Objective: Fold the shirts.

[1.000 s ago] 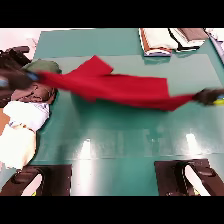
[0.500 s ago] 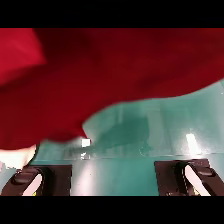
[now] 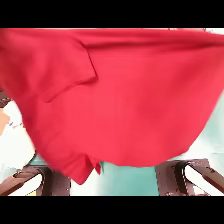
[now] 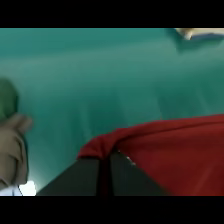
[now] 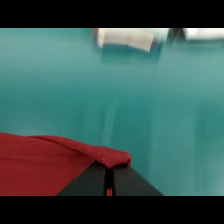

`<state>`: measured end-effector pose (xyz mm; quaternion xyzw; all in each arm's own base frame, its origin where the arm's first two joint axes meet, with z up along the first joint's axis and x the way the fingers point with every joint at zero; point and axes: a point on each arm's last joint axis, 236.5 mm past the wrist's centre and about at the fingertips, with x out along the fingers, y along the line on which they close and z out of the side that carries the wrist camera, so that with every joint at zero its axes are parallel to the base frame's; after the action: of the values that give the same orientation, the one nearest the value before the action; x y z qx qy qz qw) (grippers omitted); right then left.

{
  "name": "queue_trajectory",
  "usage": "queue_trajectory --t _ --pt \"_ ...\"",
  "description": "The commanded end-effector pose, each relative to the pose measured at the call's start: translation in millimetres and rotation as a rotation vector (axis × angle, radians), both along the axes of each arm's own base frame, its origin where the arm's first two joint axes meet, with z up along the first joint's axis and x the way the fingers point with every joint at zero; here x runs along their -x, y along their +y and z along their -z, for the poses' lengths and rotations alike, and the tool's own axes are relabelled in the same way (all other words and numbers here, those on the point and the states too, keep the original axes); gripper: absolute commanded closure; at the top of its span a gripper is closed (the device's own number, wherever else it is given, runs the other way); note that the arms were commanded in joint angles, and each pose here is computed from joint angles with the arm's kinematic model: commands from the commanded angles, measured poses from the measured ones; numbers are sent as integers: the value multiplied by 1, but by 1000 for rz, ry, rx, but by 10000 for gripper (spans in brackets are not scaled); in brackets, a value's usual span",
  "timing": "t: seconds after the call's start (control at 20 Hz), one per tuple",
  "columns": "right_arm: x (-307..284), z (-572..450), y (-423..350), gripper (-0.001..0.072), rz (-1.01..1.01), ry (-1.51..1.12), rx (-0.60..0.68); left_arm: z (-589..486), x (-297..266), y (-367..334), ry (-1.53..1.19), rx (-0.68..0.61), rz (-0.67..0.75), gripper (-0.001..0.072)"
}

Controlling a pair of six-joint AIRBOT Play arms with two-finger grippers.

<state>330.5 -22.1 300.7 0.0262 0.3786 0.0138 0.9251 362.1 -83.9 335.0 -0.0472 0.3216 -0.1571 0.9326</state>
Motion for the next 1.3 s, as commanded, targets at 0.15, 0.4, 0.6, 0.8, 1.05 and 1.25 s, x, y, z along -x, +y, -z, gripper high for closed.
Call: queue_trajectory --t 0.15,0.4,0.6,0.8,1.05,1.25 --pt "-62 218 -10 697 5 492 -107 251 -100 -6 476 3 -12 680" --pt "-134 263 -11 697 10 470 -173 286 -165 -3 392 14 -56 680" --pt "-149 247 -10 697 -25 442 -166 285 -157 7 436 -2 -39 680" --pt "-114 269 -2 697 -40 526 -174 325 -109 8 638 -38 27 679" --pt "-89 301 2 484 -18 567 -190 370 -78 7 758 -43 36 448" --pt "-80 295 7 386 -28 581 -202 352 -61 8 800 -35 8 272"
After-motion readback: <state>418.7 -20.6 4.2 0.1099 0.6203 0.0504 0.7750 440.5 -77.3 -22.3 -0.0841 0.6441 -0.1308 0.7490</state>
